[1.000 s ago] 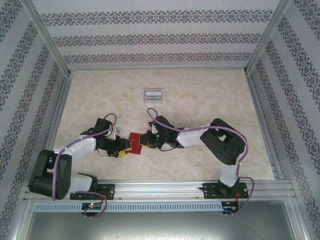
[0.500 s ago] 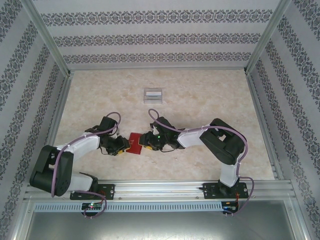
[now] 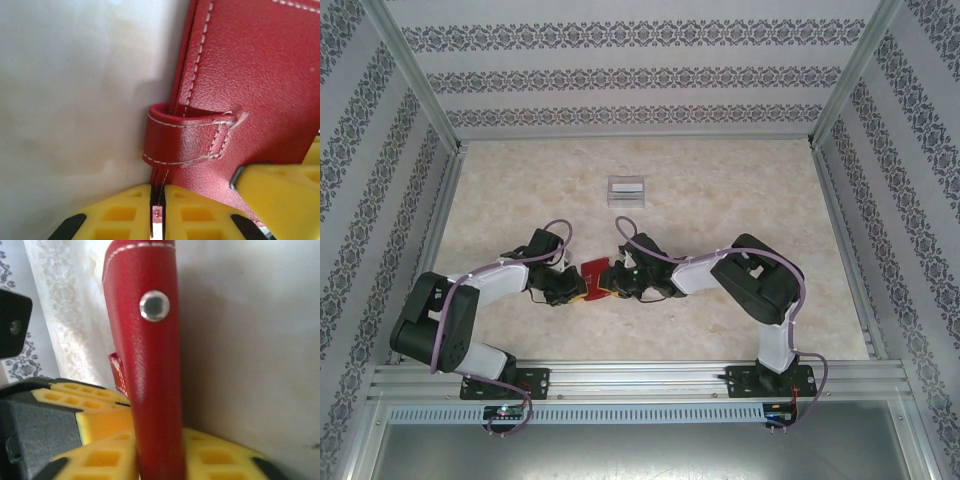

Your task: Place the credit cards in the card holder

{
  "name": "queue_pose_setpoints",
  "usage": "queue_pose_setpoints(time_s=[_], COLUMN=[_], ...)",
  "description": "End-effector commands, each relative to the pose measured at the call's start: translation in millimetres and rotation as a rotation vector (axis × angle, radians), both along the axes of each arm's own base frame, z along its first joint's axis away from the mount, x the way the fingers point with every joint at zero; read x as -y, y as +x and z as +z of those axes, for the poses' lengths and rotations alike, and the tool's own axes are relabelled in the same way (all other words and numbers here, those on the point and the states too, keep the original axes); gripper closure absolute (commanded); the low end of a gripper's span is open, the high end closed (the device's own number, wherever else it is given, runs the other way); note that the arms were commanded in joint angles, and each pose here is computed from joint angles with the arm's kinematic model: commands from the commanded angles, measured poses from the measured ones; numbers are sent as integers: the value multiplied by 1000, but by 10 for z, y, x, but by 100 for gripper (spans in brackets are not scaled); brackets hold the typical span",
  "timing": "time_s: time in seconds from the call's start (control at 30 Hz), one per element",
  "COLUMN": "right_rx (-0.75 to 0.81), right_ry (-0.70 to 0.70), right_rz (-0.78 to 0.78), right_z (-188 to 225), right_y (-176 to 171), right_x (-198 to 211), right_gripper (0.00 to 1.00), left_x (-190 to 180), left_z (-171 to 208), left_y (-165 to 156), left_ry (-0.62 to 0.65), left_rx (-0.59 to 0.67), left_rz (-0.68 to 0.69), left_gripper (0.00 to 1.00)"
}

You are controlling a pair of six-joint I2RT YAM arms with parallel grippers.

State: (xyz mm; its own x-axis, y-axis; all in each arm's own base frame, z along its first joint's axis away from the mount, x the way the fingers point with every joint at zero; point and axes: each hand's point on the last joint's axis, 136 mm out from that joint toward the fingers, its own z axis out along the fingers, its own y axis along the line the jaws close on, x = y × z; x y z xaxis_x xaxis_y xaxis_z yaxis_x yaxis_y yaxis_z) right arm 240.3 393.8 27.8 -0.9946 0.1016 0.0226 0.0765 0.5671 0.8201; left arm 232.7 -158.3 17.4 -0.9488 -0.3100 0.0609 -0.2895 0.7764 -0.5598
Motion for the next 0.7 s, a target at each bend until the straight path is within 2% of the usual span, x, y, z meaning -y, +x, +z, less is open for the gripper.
queue_pose_setpoints(time_s=[0.0,0.07,0.13,0.23,0.3,0.5,0.6,0.67], right_rx=[12,26,35,73,143,327,396,409], right_ry=[-8,-21,-48,-145,-285,-820,-1006,-1059], right_rz=[-11,-19,-29,-15,15,32,31,35], right_z=[-36,-19,-8,44,110,410,579,626], right_y=[24,23,12,-24,-45,-17,17,18], right_x=[21,86,203,445,701,1715,2012,2048], right_gripper=[84,89,90,92,91,87,86,86], left_x=[-1,7,41,6,-64,-86,-57,7], left_z=[-150,-65,112,417,580,826,841,835], left_y=[-87,-47,29,144,212,396,486,513], left_ry=[22,19,-7,2,41,86,69,40], left_rx=[-27,1,53,154,201,242,271,261], left_rz=[-19,-19,-16,12,27,23,35,24], left_gripper=[85,74,55,47,40,36,35,34])
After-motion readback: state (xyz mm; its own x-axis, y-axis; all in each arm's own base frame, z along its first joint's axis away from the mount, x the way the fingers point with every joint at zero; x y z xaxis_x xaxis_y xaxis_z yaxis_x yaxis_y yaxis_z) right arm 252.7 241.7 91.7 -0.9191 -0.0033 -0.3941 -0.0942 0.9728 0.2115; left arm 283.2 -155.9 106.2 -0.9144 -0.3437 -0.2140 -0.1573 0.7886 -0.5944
